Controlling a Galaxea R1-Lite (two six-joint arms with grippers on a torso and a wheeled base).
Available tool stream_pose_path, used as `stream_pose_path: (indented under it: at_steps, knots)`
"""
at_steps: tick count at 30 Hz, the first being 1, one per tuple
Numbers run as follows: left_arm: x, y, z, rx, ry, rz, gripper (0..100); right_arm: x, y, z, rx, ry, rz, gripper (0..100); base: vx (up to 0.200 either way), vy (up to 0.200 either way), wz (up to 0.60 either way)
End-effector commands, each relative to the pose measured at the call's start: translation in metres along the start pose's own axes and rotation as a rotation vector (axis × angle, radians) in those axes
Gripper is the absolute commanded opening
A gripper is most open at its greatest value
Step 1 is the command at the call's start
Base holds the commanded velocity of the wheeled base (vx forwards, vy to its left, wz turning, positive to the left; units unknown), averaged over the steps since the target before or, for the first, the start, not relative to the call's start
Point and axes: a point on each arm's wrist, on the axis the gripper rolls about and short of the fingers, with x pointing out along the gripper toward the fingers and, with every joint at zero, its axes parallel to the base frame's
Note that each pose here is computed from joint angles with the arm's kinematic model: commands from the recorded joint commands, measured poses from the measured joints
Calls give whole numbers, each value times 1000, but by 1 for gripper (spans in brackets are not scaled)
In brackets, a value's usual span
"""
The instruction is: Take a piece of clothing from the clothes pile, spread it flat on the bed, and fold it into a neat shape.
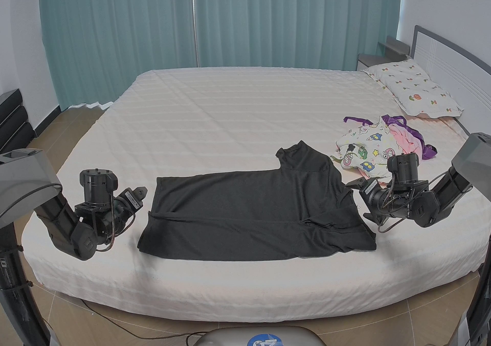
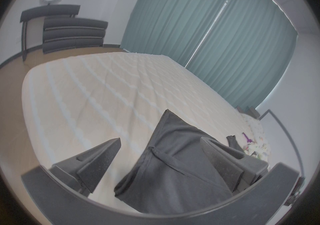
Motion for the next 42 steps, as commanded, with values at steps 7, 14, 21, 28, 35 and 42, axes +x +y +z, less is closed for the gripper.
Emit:
stream_pose_path:
  at_steps: [7, 14, 21, 28, 35, 42]
  knots:
    - [-18, 0, -7, -85, 88, -65, 100, 1, -13, -19, -10, 58, -57, 100, 200, 0, 0]
    - [-10, 3, -22, -109, 135, -46, 100, 4, -20, -32, -23, 96, -101, 100, 143, 0, 0]
    - [-7, 2, -36, -119, 176, -36, 100, -9, -24, -40, -86, 149, -160, 100, 0, 0, 0]
    - [-7, 0, -41, -149, 197, -38, 100, -9, -26, -53, -107, 186, -173, 100, 0, 0, 0]
    - [-3, 4, -48, -142, 218, -20, 100, -5, -32, -61, -117, 199, -201, 100, 0, 0, 0]
    - [2, 7, -54, -147, 230, -6, 100, 4, -34, -62, -65, 166, -176, 100, 0, 0, 0]
